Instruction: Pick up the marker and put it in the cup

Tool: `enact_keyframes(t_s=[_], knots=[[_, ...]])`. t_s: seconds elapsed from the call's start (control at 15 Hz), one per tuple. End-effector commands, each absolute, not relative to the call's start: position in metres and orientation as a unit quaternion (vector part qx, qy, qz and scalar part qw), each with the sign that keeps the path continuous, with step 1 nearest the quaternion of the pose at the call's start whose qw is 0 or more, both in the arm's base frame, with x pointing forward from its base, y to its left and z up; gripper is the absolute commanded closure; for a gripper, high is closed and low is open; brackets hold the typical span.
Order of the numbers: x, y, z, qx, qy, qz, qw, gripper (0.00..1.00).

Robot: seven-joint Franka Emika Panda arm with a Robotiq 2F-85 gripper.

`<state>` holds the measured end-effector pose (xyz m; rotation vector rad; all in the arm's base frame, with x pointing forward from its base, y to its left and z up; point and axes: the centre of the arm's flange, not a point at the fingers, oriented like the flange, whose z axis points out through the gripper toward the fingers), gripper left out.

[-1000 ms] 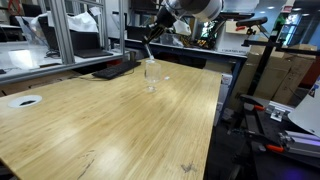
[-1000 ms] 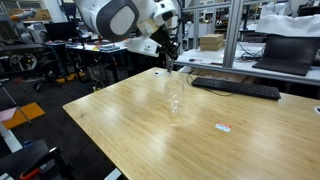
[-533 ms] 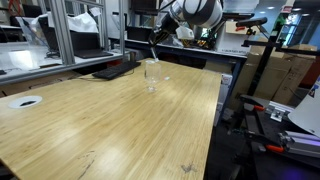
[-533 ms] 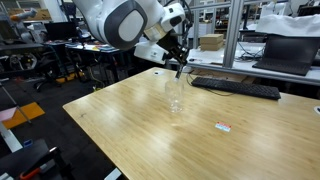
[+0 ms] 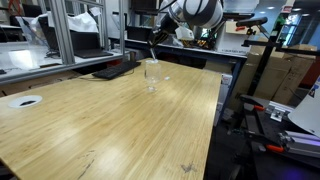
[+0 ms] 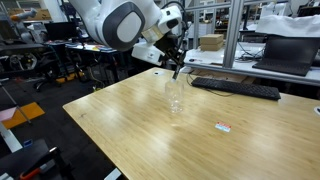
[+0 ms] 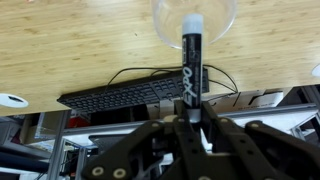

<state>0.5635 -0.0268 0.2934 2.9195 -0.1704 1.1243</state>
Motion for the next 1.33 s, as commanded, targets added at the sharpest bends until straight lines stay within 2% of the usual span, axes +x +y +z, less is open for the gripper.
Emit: enact_keyframes(t_s=[0.0,0.07,0.2,0.47,0.6,0.67,0.93,1.27], knots=[[0.56,-0.024,0.298,0.935,-0.058,0.35,0.008,0.95],[0.559,-0.024,0.297,0.936,-0.057,0.346,0.007,0.56],[0.558,-0.023,0.296,0.938,-0.054,0.342,0.005,0.5],[0.558,-0.02,0.295,0.941,-0.048,0.335,0.001,0.21],[0.554,-0.02,0.293,0.953,-0.043,0.301,-0.002,0.07],[0.579,-0.045,0.266,0.959,-0.028,0.282,-0.021,0.01],[0.581,-0.059,0.274,0.982,-0.024,0.179,-0.051,0.0],[0.583,-0.097,0.304,0.992,-0.031,0.113,-0.055,0.0]])
